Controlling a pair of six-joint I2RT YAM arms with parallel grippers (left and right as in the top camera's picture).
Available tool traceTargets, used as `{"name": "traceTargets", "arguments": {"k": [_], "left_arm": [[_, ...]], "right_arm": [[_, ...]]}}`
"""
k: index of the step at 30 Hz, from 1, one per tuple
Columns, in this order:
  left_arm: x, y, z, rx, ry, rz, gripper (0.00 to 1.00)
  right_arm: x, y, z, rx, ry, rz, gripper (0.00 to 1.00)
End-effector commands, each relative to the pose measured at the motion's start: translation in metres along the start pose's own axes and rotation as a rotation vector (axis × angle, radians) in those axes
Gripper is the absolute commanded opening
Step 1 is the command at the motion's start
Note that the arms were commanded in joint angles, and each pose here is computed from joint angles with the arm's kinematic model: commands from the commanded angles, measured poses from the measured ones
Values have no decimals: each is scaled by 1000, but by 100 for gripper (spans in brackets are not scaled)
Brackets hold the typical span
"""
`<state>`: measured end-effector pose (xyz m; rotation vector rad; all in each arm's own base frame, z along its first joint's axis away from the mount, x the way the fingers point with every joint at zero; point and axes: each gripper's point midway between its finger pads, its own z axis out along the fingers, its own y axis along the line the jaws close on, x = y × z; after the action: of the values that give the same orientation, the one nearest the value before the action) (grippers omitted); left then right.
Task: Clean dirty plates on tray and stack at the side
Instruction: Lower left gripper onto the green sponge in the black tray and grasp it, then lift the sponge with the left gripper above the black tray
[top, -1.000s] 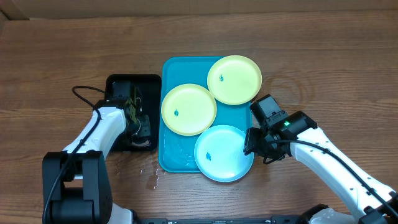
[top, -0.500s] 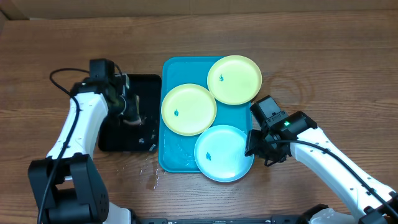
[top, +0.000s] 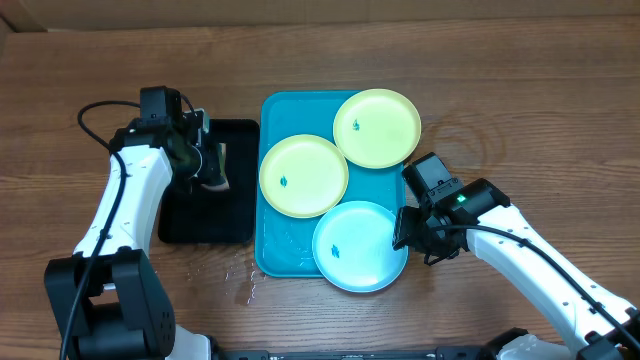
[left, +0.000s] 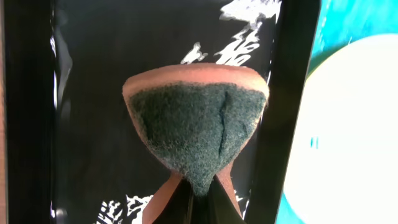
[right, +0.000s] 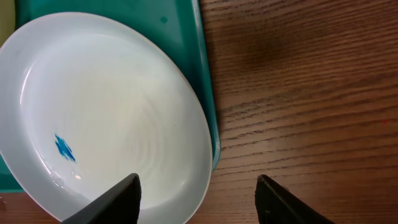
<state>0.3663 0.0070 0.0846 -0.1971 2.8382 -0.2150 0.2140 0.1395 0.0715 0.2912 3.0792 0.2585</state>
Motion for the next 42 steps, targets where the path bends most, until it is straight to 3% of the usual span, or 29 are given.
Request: {"name": "traceTargets", "arguments": {"k": [1,13,26,29,31,36,42], "left_arm": [[-4,-12,6,27,-46,69,4],[-24,-12,13,10,-150,130,4],[1,4,62,-39,-12,126,4],[2,5,66,-39,-2,125,31],[-2,5,63,-39,-13,125,34],[-8,4,59,-38,-27,128,30],[-7,4,60,-42,-25,138,15]], "right_arm": [[1,0,1,3,-4,-1,61],[0,1,1,0,-9,-2,61],[-3,3,1,-10,-20,-4,61],[-3,3,1,-9,-19,-4,61],[-3,3,1,-10,-19,-4,61],[-3,3,1,-10,-19,-4,61],[-3,3,1,-10,-20,-4,61]]}}
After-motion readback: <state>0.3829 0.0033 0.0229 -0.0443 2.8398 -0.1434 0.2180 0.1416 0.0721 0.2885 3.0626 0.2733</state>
